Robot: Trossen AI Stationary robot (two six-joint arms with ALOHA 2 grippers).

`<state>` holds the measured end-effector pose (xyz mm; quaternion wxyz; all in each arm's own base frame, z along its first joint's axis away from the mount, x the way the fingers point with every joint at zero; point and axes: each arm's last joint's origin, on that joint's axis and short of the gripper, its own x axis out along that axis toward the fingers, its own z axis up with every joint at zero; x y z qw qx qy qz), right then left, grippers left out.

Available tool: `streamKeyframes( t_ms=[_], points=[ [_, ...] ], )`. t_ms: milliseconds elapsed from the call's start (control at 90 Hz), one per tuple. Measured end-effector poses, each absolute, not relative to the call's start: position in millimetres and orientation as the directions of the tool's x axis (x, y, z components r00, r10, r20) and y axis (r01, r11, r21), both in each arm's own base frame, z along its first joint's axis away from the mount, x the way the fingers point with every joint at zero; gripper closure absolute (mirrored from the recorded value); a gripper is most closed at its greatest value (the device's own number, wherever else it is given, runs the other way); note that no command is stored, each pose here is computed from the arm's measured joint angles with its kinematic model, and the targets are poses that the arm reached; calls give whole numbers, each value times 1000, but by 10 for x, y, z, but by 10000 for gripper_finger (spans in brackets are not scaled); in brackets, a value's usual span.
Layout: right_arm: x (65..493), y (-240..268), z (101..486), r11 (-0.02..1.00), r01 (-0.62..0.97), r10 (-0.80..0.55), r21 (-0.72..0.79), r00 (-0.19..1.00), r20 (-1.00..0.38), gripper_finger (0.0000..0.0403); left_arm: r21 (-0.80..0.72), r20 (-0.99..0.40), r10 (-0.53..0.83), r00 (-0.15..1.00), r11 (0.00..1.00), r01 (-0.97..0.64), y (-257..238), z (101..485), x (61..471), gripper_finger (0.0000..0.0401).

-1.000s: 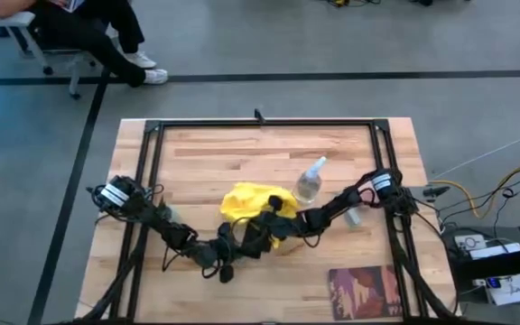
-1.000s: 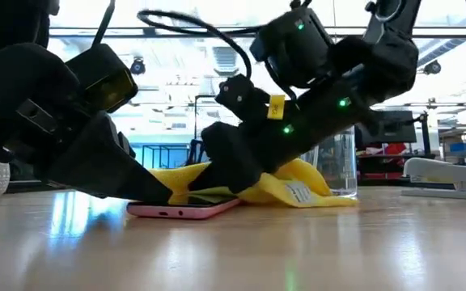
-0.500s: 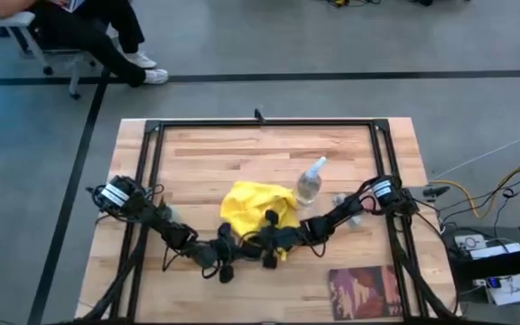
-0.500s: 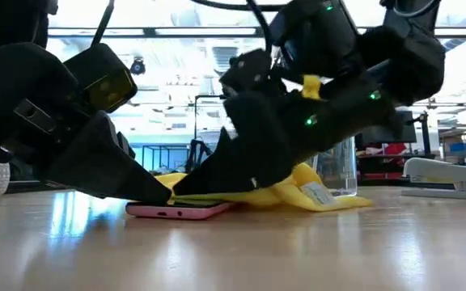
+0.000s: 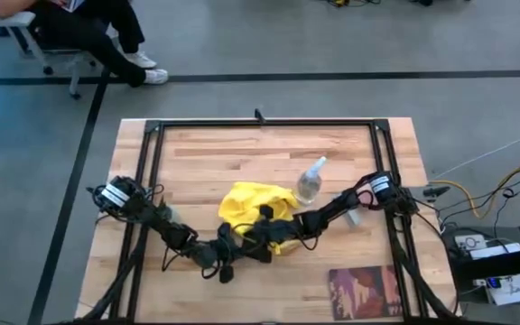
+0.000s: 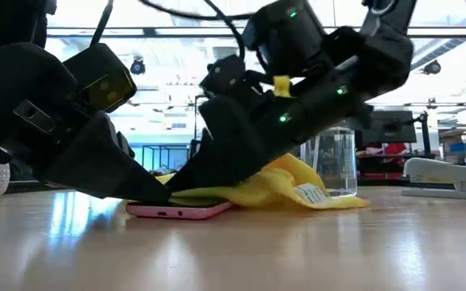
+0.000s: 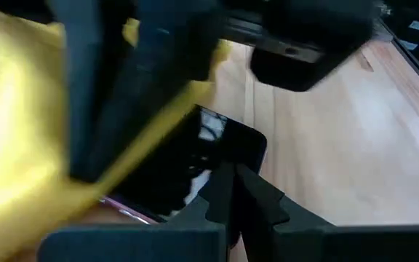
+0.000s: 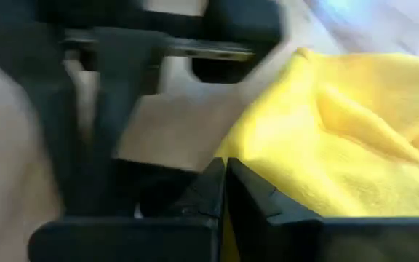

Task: Apply microfiber cloth
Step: Wipe the front and back of the cellphone with the yellow microfiber cloth

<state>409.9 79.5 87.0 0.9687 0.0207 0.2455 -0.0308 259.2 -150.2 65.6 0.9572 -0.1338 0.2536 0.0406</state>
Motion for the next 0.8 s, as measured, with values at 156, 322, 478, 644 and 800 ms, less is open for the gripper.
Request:
streamKeyframes(
  t_ms=[156,322,478,644,800],
  points=[
    [4015,618,803,981,193,-175,-15,850,-498,403,-248,-495,14,869,956,-156,-1504,657,2590,401],
    [3905,537,733,964,262,-251,-52,820,-515,403,-249,-494,19,869,955,-163,-1498,657,2593,401],
    [3857,548,763,963,259,-261,-76,822,-507,403,-249,-494,20,869,955,-163,-1498,657,2592,401],
    [3768,687,847,951,255,-309,-176,815,-490,403,-252,-495,18,869,954,-163,-1499,656,2592,401],
    [3577,676,960,944,277,-331,-182,810,-485,403,-257,-496,12,868,953,-161,-1502,656,2590,401]
  ],
)
